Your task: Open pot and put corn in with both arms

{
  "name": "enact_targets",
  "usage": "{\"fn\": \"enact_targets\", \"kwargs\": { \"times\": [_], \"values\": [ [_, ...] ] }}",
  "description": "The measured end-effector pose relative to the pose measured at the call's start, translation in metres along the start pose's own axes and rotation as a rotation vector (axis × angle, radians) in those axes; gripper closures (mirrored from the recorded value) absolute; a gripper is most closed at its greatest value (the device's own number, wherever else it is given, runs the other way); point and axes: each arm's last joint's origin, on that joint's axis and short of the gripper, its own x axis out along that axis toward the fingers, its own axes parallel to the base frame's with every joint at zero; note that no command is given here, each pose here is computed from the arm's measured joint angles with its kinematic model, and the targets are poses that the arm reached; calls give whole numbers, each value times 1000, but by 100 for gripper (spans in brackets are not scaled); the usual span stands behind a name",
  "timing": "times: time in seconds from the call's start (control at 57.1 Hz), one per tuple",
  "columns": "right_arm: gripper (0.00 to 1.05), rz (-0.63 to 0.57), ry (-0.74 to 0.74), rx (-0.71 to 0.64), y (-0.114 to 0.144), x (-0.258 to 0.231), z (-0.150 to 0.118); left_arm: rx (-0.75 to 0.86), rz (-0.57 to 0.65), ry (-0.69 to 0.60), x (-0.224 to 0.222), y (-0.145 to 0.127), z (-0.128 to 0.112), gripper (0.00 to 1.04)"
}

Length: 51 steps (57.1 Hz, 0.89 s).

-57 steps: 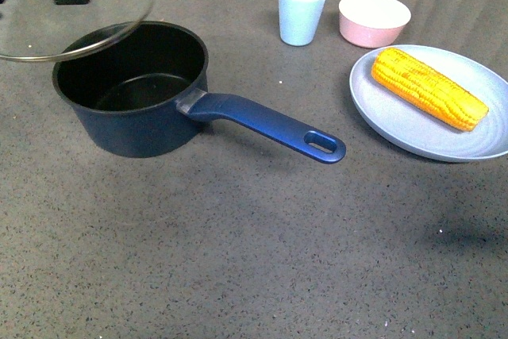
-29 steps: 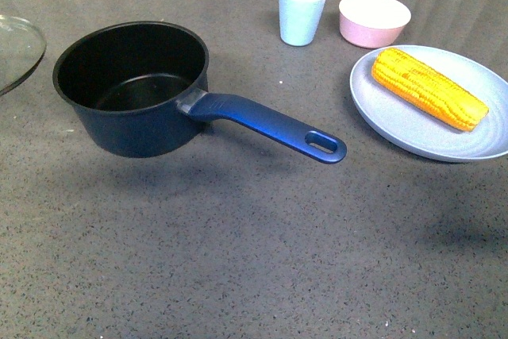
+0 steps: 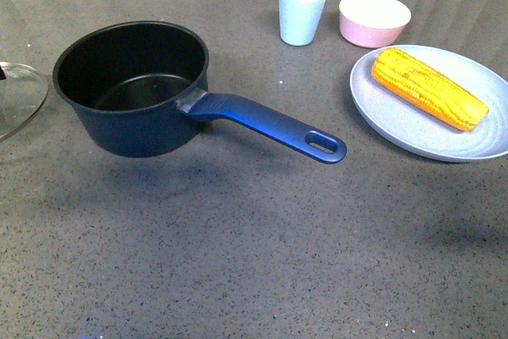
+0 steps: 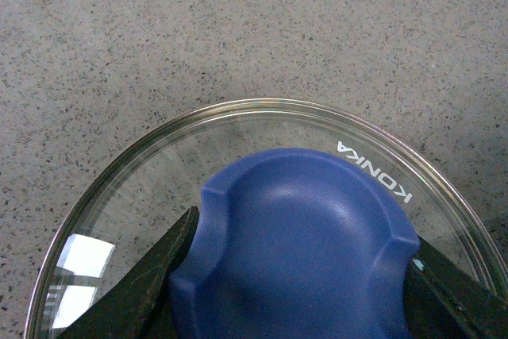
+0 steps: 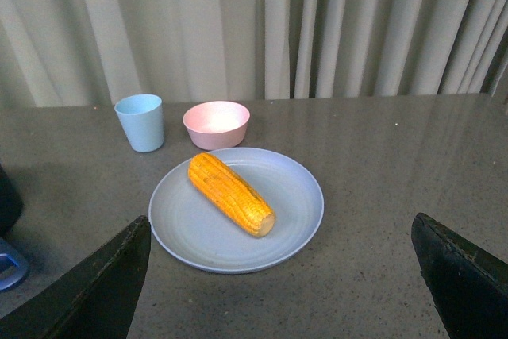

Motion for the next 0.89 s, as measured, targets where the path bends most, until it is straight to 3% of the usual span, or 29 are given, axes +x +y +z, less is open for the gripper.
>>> {"fn": "enact_targets", "kwargs": {
  "times": [0.859, 0.894],
  "values": [
    [9, 0, 0, 0, 0, 0, 0, -12, -44, -25, 14, -11, -25, 49],
    [9, 0, 0, 0, 0, 0, 0, -12, -45, -24, 14, -11, -26, 43]
  ]
}}
